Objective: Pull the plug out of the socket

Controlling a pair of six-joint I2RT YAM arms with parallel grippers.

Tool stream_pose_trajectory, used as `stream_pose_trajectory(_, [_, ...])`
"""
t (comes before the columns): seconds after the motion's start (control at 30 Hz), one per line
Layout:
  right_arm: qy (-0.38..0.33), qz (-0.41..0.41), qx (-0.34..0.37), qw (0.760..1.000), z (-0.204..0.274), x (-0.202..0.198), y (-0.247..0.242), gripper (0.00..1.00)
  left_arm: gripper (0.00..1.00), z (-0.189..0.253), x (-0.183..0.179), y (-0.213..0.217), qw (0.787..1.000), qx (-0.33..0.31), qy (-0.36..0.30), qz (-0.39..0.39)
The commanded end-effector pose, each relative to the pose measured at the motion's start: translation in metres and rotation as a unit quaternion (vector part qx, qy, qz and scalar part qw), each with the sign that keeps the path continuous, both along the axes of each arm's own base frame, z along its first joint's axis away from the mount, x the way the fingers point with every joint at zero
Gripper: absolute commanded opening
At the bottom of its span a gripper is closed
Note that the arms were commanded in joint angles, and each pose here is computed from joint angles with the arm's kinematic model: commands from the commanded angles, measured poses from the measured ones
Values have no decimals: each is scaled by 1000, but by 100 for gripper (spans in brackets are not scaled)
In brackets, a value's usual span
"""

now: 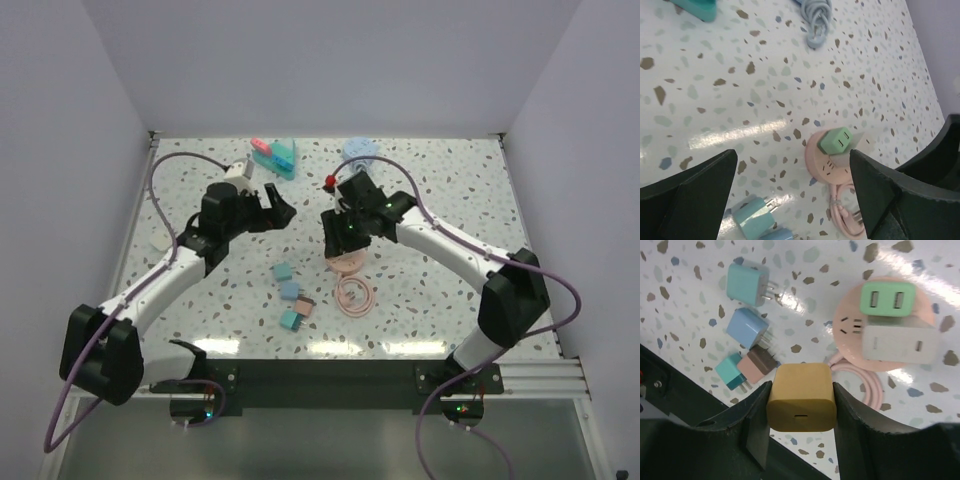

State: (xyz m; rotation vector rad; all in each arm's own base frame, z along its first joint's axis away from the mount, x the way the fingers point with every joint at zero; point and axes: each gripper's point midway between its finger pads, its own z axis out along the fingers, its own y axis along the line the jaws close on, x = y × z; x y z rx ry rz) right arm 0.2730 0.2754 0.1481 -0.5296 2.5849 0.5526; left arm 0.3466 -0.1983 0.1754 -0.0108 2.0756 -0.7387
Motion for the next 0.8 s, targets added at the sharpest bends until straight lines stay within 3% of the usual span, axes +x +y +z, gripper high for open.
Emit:
stream_pose_trajectory(0.0, [33, 56, 25, 998, -19, -22, 37, 0, 100, 12, 8, 37, 997, 21, -6, 73])
stream_pose_trajectory(0.17, [74, 85, -30, 993, -73, -29, 62, 0, 100, 8, 4, 47, 997, 23, 0, 75])
stream_pose_trajectory(0.4, [92, 119, -73, 986, -105, -25, 85, 1, 100, 22, -5, 39, 999, -5, -3, 49])
stream_pose_trajectory(0.47, [90, 129, -68, 985, -102, -24, 93, 14, 100, 26, -6, 36, 999, -11, -7, 41])
stream_pose_trajectory(0.5, [94, 132, -71, 984, -103, -25, 93, 26, 100, 26, -7, 35, 999, -12, -9, 39])
stream_pose_trajectory(0.53, [90, 131, -70, 985, -101, -21, 96, 47, 100, 25, -7, 36, 999, -11, -10, 41])
stream_pose_trajectory(0.6, [82, 131, -71, 985, -94, -18, 97, 67, 100, 23, -6, 39, 999, -5, -11, 46])
stream_pose_trajectory(0.63, [73, 128, -68, 987, -85, -16, 97, 98, 100, 21, -7, 40, 999, -3, -10, 47])
stream_pose_trajectory(0.77, [8, 94, -70, 993, -42, 1, 88, 99, 100, 21, -9, 42, 999, 7, -12, 43])
